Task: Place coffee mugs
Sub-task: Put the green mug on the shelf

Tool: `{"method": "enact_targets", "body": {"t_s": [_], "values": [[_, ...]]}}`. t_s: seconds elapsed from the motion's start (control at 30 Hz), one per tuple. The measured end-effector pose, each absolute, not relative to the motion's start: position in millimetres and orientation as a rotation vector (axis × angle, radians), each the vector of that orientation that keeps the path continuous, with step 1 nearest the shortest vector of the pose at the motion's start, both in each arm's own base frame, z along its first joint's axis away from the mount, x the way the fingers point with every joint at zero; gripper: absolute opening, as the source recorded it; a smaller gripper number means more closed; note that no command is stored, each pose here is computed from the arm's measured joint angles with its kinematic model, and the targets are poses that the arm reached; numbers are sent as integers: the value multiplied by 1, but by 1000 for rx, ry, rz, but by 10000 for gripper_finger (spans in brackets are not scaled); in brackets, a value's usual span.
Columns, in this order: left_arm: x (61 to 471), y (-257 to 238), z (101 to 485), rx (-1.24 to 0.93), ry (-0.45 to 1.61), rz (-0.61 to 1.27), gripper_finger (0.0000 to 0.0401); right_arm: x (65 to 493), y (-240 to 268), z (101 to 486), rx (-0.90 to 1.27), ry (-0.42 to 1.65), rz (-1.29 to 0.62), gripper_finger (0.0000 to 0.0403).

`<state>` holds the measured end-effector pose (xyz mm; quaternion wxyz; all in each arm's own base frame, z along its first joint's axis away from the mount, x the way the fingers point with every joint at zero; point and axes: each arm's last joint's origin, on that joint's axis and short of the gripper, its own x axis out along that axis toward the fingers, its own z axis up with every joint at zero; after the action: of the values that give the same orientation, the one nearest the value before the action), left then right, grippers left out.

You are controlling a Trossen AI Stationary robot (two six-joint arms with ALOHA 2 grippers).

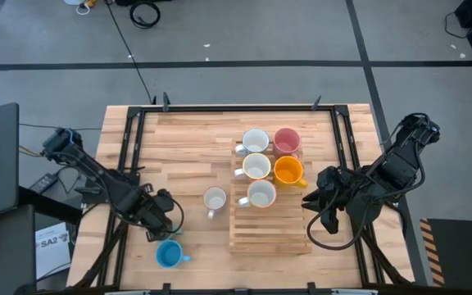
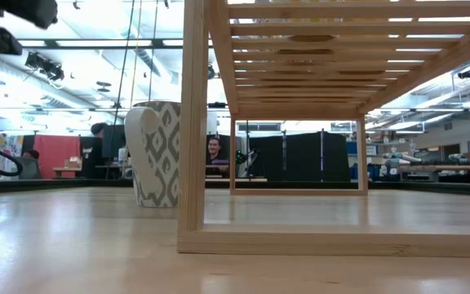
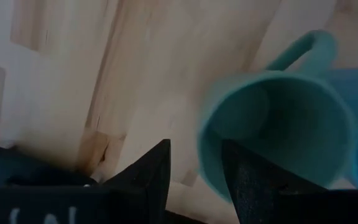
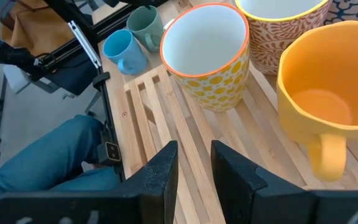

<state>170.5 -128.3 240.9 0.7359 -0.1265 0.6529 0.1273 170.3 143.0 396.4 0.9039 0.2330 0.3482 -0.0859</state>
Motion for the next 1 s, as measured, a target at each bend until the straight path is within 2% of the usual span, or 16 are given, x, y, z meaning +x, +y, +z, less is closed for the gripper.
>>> {"method": "enact_targets", "body": {"t_s": [0.33,0.7,0.83,1.0], "values": [[166,-126,217,-291,1454,300,151,171,142,397,475,704,-191,101],[167,-126,216,-296,1441,296,147,171,142,397,475,703,-192,101],[167,-126,216,-296,1440,296,125,171,142,397,475,703,-192,101],[167,-126,216,-297,1439,295,76,171,142,397,474,703,-192,101]]}}
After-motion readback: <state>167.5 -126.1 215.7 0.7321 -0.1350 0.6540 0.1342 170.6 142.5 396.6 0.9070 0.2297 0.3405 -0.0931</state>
